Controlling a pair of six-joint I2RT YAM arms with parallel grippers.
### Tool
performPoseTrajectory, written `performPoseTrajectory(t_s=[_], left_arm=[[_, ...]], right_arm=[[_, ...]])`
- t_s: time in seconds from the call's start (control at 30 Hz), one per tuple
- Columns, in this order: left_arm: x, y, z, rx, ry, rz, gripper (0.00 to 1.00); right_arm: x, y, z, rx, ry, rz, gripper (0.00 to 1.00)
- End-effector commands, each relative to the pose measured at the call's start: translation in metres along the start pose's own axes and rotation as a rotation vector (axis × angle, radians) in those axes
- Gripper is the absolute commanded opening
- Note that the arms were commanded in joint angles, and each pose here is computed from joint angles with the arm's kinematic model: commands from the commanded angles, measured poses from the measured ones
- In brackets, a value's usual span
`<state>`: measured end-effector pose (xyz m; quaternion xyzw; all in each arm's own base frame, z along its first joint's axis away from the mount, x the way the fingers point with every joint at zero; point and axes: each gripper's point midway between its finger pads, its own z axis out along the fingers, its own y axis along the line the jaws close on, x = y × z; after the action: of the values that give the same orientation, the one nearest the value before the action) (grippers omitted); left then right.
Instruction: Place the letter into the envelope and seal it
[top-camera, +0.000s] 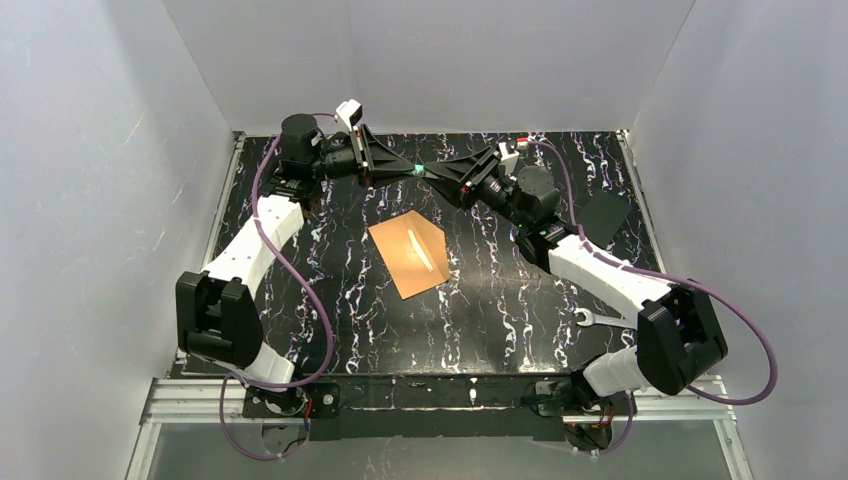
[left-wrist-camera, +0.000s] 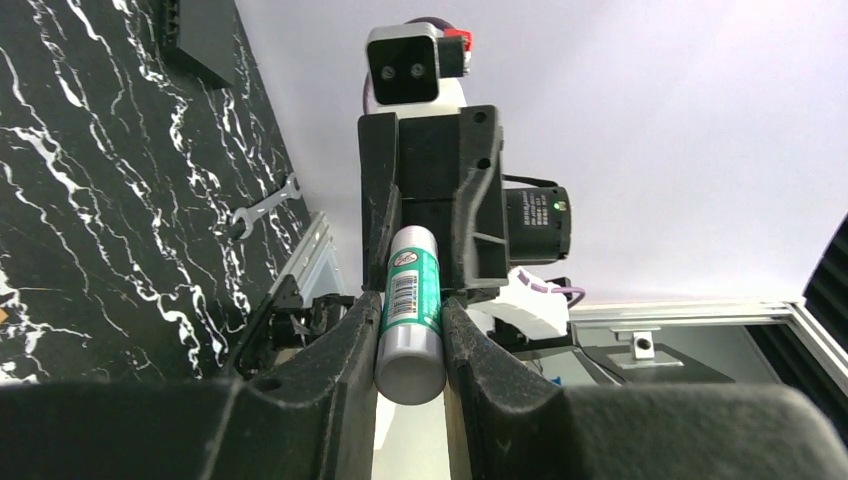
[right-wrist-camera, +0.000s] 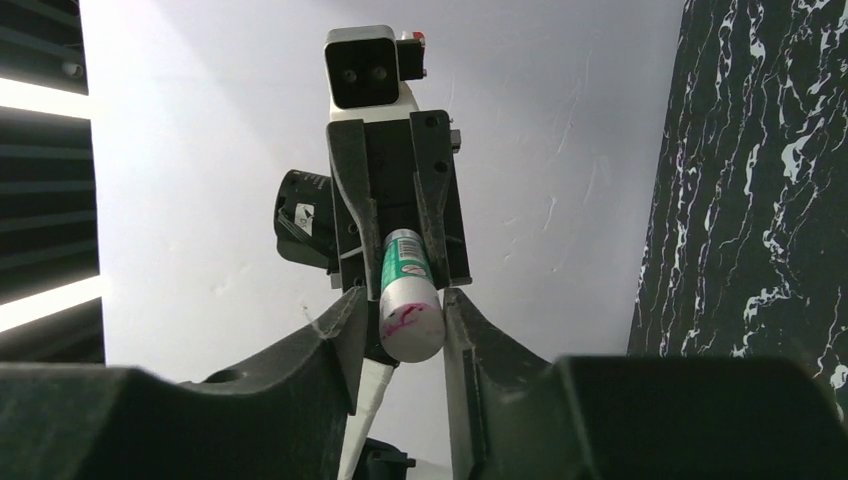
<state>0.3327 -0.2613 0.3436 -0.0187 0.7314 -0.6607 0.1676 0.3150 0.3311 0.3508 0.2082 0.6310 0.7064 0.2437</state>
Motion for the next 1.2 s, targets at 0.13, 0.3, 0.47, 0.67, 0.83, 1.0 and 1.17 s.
performPoseTrajectory(t_s=[0.13,0.3,0.47,0.67,0.83,1.0,1.17], left_arm=[[0.005,0.003,-0.006,0.002,0.031,-0.036,0.00],[-0.002,0.021,-0.014,-0.024,0.008,-0.121,0.00],[-0.020,0.034,-0.036,-0.047,-0.104,-0.155,0.00],[-0.033,0.038,-0.052,-0.028,-0.179,-0.174,0.00],[-0.034,0.042,-0.052,-0.028,-0.178,-0.163,0.00],[-0.027,0.057,-0.051,-0.045,-0.160,-0.154,0.00],[-0.012,0.080,-0.048,-0.105,-0.139,-0.147,0.00]], right_arm=[[-0.001,0.043,-0.004,-0.142,0.022,-0.097,0.17],[-0.010,0.033,-0.012,-0.139,0.025,-0.165,0.01],[-0.027,0.034,-0.028,-0.198,0.034,-0.269,0.01],[-0.044,0.021,-0.037,-0.151,0.039,-0.395,0.01],[-0.062,-0.033,-0.031,0.137,0.053,-0.473,0.01],[-0.105,-0.139,-0.078,0.773,0.056,-0.634,0.01],[-0.131,-0.228,-0.155,1.334,0.160,-0.679,0.05]])
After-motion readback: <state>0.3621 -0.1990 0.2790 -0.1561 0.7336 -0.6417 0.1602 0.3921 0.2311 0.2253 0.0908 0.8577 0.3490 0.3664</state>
